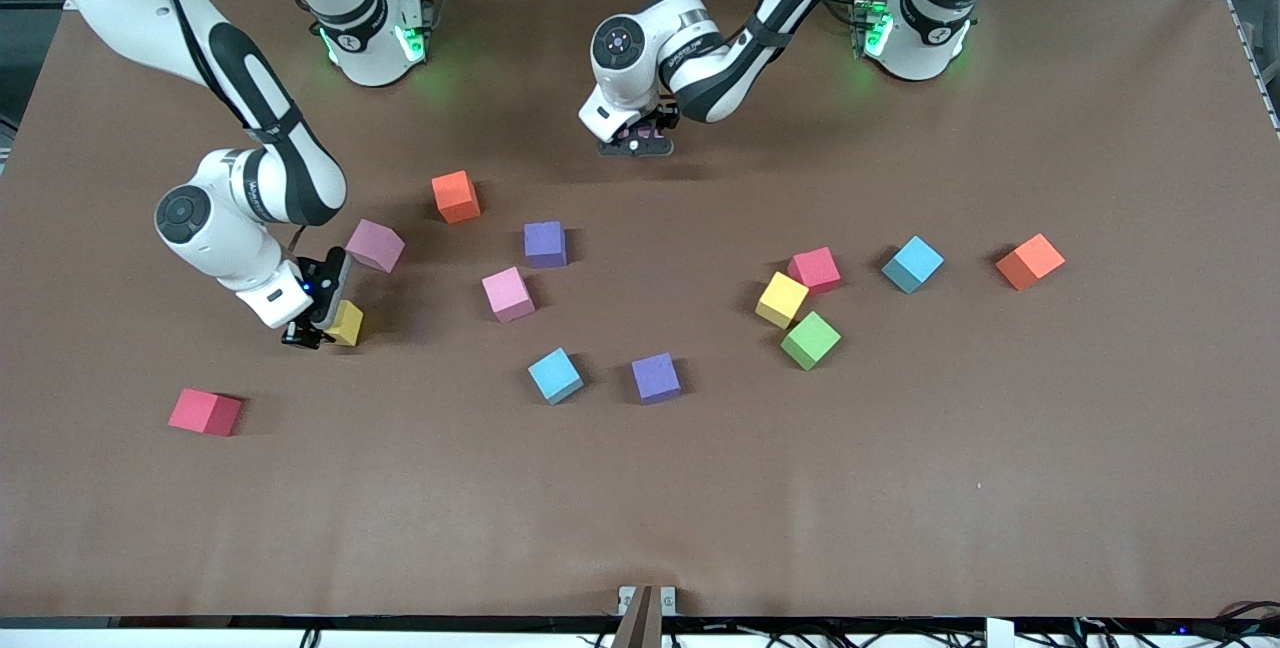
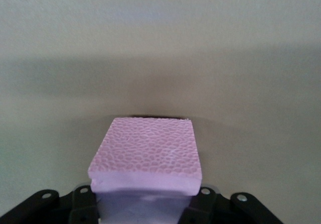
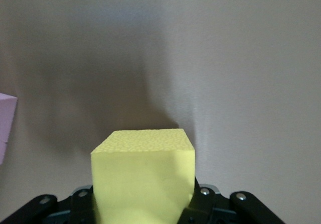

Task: Form number 2 with 11 blocks
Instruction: 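Place the lavender cube mid-table with the left gripper while the right lifts yellow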

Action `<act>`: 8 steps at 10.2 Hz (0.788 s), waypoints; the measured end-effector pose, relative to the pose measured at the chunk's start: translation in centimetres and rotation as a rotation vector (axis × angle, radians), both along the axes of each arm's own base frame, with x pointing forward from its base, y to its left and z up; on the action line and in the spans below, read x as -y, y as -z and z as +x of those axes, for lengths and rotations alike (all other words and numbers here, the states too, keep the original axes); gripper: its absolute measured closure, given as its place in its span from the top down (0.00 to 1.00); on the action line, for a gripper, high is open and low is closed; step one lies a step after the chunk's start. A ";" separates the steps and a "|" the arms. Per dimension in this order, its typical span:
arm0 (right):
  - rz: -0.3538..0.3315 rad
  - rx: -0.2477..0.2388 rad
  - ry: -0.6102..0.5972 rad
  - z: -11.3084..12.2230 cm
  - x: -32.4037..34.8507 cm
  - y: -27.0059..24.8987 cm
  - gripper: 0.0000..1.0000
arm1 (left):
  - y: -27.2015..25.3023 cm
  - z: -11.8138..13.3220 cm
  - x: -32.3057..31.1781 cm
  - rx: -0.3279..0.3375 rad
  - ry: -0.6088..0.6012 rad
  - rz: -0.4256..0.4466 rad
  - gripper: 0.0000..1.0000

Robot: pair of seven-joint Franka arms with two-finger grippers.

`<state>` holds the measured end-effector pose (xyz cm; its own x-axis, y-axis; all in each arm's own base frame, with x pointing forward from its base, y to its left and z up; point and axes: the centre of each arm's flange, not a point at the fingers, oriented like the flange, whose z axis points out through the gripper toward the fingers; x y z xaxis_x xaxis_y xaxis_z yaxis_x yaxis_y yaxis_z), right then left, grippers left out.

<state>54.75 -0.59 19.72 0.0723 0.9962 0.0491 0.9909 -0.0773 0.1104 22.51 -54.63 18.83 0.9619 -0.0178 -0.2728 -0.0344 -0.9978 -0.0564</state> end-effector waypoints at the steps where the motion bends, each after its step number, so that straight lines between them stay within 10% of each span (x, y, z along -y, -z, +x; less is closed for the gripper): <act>1: 0.000 -0.004 -0.009 0.3 0.1 -1.0 0.56 | 0.1 -0.3 0.2 -0.002 0.007 0.000 0.59; 4: 0.010 -0.059 -0.021 0.3 0.6 -7.5 0.56 | -0.6 -0.1 0.8 -0.002 0.011 -0.004 0.97; 8: 0.024 -0.122 -0.033 -2.2 1.2 -17.7 0.56 | -5.2 4.9 1.0 -0.048 -0.024 0.081 1.00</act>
